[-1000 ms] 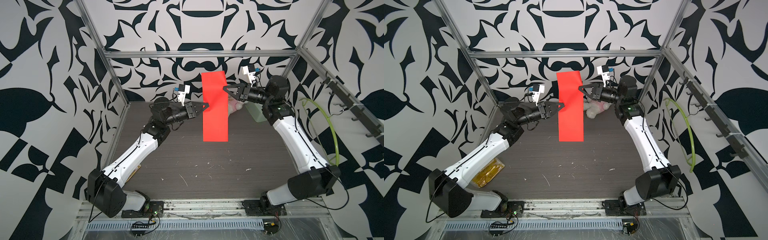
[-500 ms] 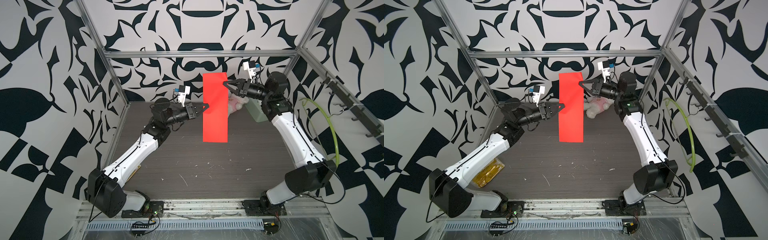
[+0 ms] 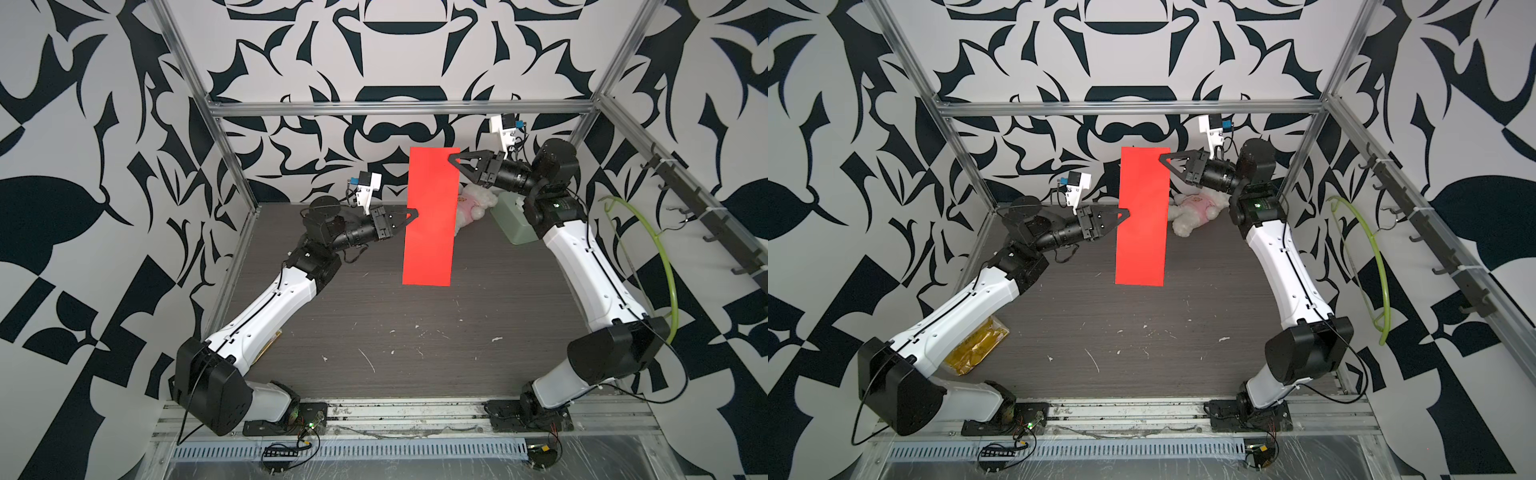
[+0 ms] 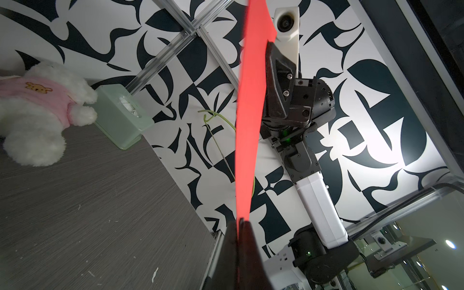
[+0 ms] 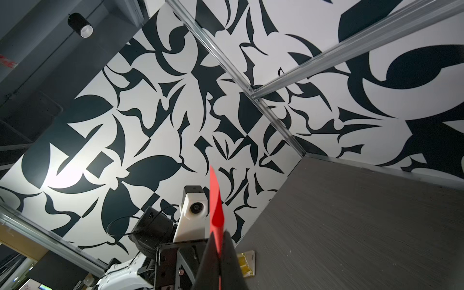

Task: Fold the rectangular paper in half along the long edge
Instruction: Fold the paper.

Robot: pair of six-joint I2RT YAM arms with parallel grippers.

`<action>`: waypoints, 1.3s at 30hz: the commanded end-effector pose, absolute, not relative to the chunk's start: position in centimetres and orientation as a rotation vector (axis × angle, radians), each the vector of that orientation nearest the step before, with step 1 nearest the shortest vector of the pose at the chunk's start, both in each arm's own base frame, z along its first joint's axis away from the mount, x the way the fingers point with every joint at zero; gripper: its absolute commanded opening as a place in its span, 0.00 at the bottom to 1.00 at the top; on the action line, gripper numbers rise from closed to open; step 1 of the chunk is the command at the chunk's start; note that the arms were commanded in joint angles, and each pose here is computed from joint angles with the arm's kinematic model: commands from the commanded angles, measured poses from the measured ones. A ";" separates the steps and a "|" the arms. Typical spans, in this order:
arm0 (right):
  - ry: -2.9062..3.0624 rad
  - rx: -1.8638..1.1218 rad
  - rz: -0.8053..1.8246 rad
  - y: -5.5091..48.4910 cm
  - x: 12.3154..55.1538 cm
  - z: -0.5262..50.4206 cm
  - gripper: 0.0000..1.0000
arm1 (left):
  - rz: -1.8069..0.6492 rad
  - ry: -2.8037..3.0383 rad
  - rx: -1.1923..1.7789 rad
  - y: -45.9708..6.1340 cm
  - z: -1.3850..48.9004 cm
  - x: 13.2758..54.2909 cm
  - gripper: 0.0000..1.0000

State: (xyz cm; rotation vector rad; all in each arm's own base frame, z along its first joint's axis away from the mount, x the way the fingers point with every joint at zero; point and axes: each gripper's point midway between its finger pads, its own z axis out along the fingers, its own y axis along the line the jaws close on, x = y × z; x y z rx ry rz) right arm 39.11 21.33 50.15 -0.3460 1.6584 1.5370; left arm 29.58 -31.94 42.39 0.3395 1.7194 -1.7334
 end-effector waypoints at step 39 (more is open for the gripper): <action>1.824 0.170 0.532 8.5 41.2 43.0 0.55 | -1.669 2.100 0.207 -32.4 29.5 30.1 0.00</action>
